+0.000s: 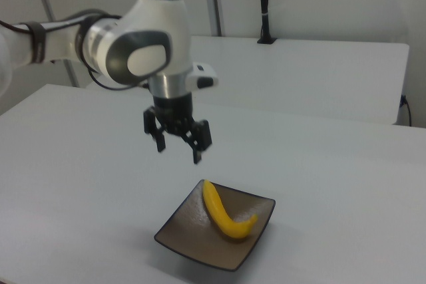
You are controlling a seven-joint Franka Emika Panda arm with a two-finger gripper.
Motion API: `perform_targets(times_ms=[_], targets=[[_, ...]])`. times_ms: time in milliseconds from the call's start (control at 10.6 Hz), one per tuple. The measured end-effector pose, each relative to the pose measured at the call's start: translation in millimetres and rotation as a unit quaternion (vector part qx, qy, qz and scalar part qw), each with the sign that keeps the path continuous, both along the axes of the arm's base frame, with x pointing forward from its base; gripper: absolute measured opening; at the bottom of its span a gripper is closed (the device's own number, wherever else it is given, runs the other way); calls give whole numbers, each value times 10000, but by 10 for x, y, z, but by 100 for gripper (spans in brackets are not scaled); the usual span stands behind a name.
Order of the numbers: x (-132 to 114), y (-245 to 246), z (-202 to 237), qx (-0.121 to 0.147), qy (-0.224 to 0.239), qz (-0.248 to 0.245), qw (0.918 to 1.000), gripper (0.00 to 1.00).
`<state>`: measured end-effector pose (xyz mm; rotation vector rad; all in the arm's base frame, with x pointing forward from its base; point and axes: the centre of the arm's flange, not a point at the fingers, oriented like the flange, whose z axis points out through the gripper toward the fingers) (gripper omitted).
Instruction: Bananas placed on a ceramic plate
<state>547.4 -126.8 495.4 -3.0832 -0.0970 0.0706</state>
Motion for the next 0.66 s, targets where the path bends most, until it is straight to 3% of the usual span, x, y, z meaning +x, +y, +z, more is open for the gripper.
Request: perform_targets(times_ms=[283, 660], targets=[[163, 730, 473, 13, -425, -314, 9986, 100], [161, 1752, 633, 56, -537, -90, 9985, 100]])
